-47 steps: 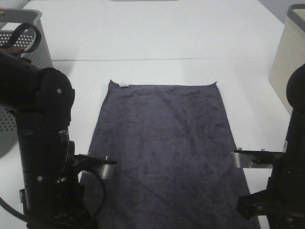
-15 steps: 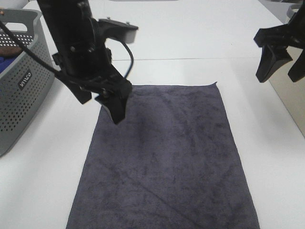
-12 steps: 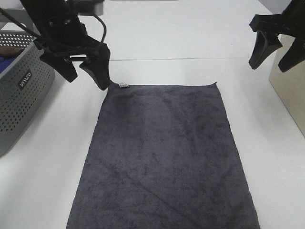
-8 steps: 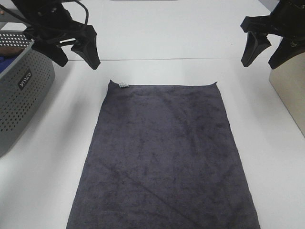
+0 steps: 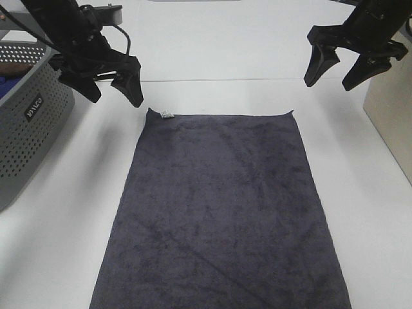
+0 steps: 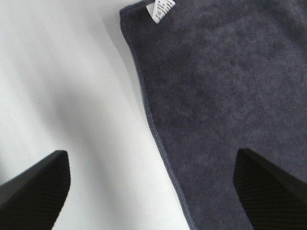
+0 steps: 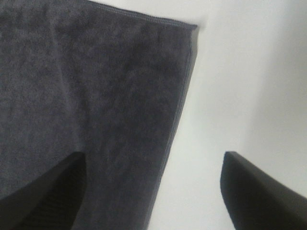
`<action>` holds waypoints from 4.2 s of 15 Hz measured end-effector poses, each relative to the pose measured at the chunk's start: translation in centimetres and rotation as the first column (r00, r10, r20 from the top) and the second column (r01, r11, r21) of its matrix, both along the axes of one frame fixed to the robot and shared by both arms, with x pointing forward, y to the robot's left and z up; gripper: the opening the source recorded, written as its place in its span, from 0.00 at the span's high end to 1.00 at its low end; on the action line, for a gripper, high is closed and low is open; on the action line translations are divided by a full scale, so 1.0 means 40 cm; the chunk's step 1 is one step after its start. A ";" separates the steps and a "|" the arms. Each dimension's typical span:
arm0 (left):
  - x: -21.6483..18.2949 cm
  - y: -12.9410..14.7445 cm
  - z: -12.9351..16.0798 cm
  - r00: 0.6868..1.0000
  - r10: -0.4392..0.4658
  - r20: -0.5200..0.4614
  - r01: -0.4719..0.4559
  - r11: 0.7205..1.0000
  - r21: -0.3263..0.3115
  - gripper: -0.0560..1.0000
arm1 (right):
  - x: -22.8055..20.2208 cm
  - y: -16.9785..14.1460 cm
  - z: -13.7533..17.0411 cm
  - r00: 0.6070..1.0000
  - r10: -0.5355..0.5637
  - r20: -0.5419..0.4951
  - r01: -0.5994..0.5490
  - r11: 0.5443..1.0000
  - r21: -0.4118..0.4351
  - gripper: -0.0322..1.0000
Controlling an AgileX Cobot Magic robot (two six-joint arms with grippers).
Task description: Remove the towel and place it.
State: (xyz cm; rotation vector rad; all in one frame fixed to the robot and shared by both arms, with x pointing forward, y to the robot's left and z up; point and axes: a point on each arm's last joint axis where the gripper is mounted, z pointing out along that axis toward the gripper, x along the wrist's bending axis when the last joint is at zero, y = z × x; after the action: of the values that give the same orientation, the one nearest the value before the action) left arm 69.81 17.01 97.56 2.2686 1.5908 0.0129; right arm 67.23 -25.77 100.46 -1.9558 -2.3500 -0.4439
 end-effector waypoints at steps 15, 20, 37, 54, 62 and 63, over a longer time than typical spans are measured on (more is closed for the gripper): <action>0.162 -0.066 -0.246 0.998 0.059 -0.003 -0.059 0.981 -0.187 0.11 | 0.177 -0.004 -0.316 0.992 0.060 -0.109 -0.041 0.985 0.169 0.25; 0.163 -0.067 -0.248 0.998 0.061 -0.003 -0.061 0.980 -0.189 0.11 | 0.182 -0.005 -0.327 0.993 0.053 -0.109 -0.033 0.983 0.180 0.25; 0.142 -0.129 -0.270 1.000 -0.009 0.010 0.010 0.991 -0.133 0.93 | 0.184 0.076 -0.343 0.988 0.143 -0.049 -0.143 0.990 0.015 0.96; 0.233 -0.101 -0.141 0.896 -0.039 0.442 0.023 0.999 0.042 0.93 | 0.292 0.093 -0.214 0.942 0.018 0.336 -0.045 0.996 0.074 0.96; 0.259 -0.091 -0.121 0.817 -0.056 0.573 0.001 0.995 0.095 0.93 | 0.318 0.144 -0.211 0.872 0.037 0.488 -0.082 0.994 0.070 0.96; 0.260 -0.089 -0.121 0.814 -0.065 0.577 0.001 0.994 0.111 0.93 | 0.319 0.156 -0.209 0.862 0.052 0.504 -0.096 0.993 0.062 0.96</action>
State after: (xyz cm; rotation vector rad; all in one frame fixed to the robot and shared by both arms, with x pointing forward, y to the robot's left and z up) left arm 80.21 13.45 92.73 2.0747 1.2349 0.7311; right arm 79.97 -19.53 92.09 -1.8756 -2.6194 -1.1542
